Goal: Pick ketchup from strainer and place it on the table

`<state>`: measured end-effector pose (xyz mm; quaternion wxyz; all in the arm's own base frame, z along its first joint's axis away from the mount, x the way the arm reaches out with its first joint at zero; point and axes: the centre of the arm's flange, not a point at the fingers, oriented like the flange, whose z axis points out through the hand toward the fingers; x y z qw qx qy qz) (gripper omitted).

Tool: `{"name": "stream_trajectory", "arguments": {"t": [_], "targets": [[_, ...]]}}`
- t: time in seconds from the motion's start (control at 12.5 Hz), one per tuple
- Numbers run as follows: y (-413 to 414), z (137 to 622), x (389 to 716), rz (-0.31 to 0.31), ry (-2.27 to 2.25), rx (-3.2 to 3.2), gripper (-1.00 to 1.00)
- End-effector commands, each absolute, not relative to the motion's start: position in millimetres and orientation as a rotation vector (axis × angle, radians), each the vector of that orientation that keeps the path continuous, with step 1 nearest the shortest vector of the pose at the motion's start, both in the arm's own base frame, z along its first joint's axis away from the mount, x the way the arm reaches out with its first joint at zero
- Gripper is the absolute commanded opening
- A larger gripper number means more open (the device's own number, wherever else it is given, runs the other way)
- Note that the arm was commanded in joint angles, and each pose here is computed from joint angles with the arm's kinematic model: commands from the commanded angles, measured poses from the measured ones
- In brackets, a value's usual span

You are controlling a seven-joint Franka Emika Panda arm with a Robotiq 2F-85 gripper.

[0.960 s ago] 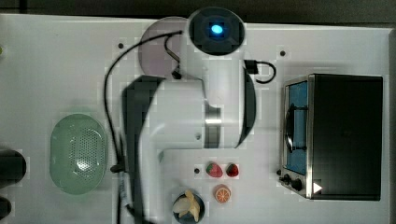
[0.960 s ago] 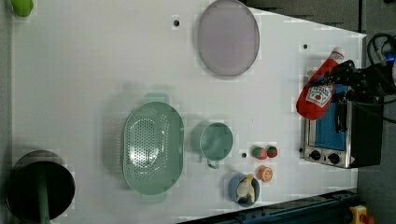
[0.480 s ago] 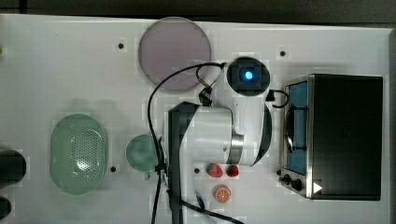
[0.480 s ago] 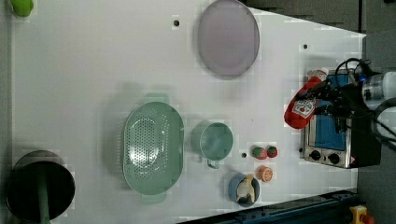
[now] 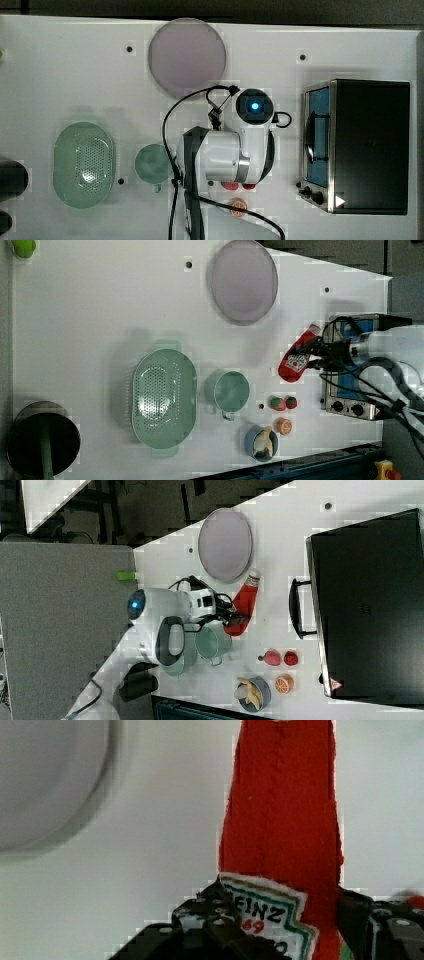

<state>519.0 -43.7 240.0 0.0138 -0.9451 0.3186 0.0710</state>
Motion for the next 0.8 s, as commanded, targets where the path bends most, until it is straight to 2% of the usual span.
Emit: {"name": "stream_trajectory", "arguments": {"t": [0.08,0.24,0.32,0.4,0.56,0.64,0.8], "targets": [[-42.0,226.1,517.4,0.187,0.868,-3.018,0.47],[-42.1,226.6,519.1,0.168,0.839,-3.041,0.91],[-40.4,234.8,521.8,0.145,0.838,-3.041,1.00],[-38.2,247.8,525.8,0.104,0.838,-3.042,1.00],[-31.4,291.8,542.1,-0.029,0.879,-3.014,1.00],[-28.4,315.5,548.3,-0.072,0.920,-2.989,1.00],[-22.3,359.5,554.7,-0.076,0.994,-2.956,1.00]]}}
